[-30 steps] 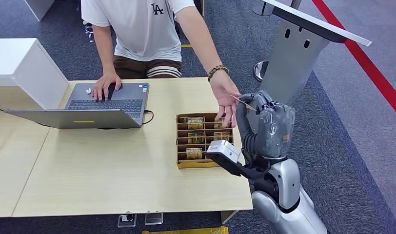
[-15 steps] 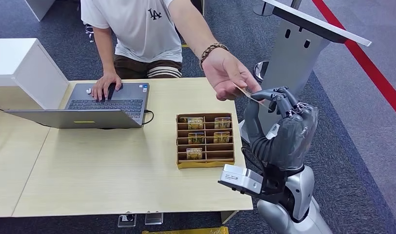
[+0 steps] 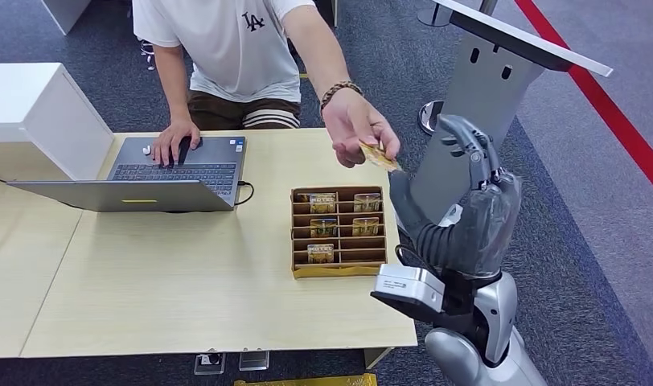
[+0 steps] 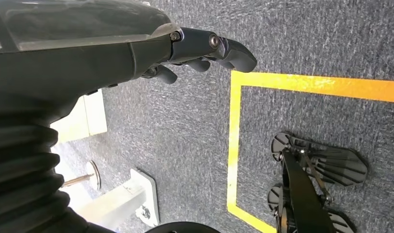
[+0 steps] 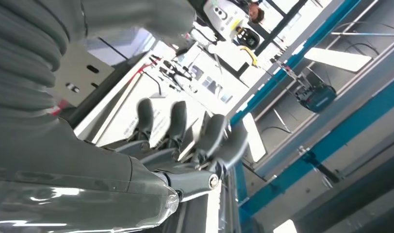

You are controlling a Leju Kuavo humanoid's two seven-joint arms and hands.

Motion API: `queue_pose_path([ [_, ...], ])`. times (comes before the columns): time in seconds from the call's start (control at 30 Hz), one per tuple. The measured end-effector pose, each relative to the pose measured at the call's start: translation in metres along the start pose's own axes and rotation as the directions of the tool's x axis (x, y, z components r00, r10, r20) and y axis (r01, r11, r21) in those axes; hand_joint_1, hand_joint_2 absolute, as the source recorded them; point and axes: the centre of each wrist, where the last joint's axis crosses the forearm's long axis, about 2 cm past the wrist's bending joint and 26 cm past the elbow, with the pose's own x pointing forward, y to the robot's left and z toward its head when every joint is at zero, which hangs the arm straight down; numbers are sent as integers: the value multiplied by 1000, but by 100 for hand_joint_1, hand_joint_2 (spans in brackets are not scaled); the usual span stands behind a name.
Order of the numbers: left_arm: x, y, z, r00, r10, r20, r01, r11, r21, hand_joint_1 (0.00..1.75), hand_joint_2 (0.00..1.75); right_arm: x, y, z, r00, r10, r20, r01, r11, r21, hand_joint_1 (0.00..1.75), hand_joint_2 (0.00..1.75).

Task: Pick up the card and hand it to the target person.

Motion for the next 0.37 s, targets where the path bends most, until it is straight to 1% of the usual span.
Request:
queue_pose_path([
  [0.13, 0, 0, 0, 1000, 0, 0, 0, 1000, 0, 0, 0, -3, -1, -1, 995, -63, -72, 64, 998, 19, 0, 175],
  [0.2, 0, 0, 0, 1000, 2, -1, -2, 1000, 0, 0, 0, -7, 0, -1, 974, -159, -164, 173, 982, 77, 0, 175],
  [0.23, 0, 0, 0, 1000, 4, -1, -4, 1000, -1, 0, 0, -10, 1, -1, 944, -230, -236, 264, 956, 127, 0, 175],
  [0.27, 0, 0, 0, 1000, 7, -2, -7, 1000, -1, 0, 0, -13, 3, -1, 899, -304, -315, 371, 911, 181, 0, 175],
  [0.3, 0, 0, 0, 1000, 10, -3, -10, 1000, -3, 0, 0, -17, 5, 0, 839, -375, -395, 486, 843, 231, 0, 175],
  [0.33, 0, 0, 0, 1000, 11, -4, -11, 1000, -4, 0, 0, -20, 7, 3, 769, -435, -468, 592, 761, 266, 0, 175],
  [0.37, 0, 0, 0, 1000, 12, -4, -12, 1000, -5, 0, 0, -21, 8, 4, 732, -462, -501, 642, 714, 279, 0, 175],
])
